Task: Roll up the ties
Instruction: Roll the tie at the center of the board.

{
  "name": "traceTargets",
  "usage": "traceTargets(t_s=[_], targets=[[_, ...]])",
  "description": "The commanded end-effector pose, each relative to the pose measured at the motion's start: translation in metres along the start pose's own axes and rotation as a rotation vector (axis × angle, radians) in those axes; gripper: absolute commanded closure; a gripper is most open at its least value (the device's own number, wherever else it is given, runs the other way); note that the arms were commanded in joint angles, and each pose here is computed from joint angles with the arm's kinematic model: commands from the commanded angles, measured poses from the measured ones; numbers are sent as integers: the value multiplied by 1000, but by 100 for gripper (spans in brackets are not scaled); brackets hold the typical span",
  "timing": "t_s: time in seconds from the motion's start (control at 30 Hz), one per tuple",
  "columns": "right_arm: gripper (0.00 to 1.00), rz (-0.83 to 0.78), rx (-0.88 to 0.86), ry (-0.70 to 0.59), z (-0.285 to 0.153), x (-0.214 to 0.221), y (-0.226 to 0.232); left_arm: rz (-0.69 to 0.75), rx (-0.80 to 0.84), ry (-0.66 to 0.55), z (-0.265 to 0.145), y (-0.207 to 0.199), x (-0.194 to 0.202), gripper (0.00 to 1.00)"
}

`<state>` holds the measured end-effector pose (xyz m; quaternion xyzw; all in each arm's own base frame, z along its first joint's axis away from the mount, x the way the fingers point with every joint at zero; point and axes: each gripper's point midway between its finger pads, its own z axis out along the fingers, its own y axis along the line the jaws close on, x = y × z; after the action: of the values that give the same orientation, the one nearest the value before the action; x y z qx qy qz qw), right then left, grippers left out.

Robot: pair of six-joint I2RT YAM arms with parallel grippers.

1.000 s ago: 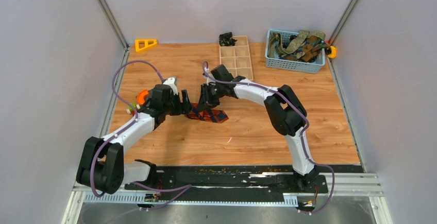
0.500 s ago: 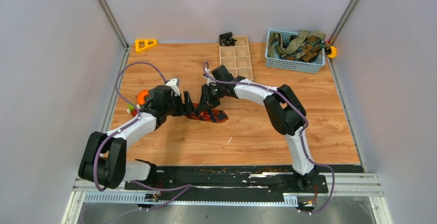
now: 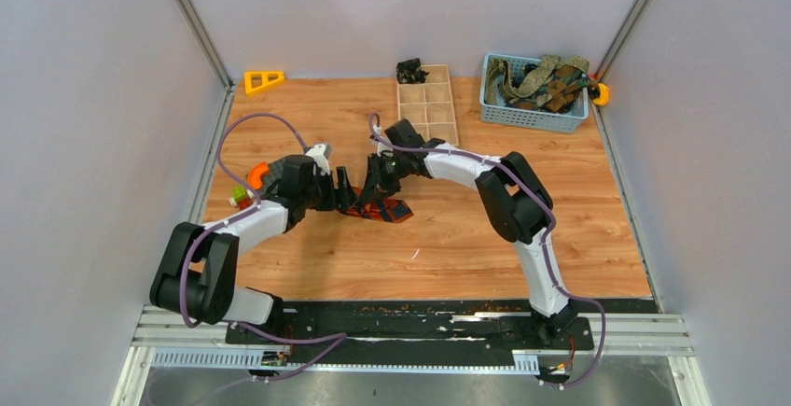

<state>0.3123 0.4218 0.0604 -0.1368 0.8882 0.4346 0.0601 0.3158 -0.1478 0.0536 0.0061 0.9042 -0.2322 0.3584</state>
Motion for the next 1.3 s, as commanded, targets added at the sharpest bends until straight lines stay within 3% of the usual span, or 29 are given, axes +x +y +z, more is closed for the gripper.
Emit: traceTargets(t_s=[0.0,0.57,0.93,1.27], targets=[[86,-4,28,17,8,6,-19,23,38,-18,5,-3,-4,21],[88,13,37,34,8,14,-33,9,68,31,16,-3,10,28],[88,16,32,23,1,14,-34,21,50,43,20,2,14,49],[88,-1,18,-19,-17,2,-22,103,-69,31,11,8,9,53]])
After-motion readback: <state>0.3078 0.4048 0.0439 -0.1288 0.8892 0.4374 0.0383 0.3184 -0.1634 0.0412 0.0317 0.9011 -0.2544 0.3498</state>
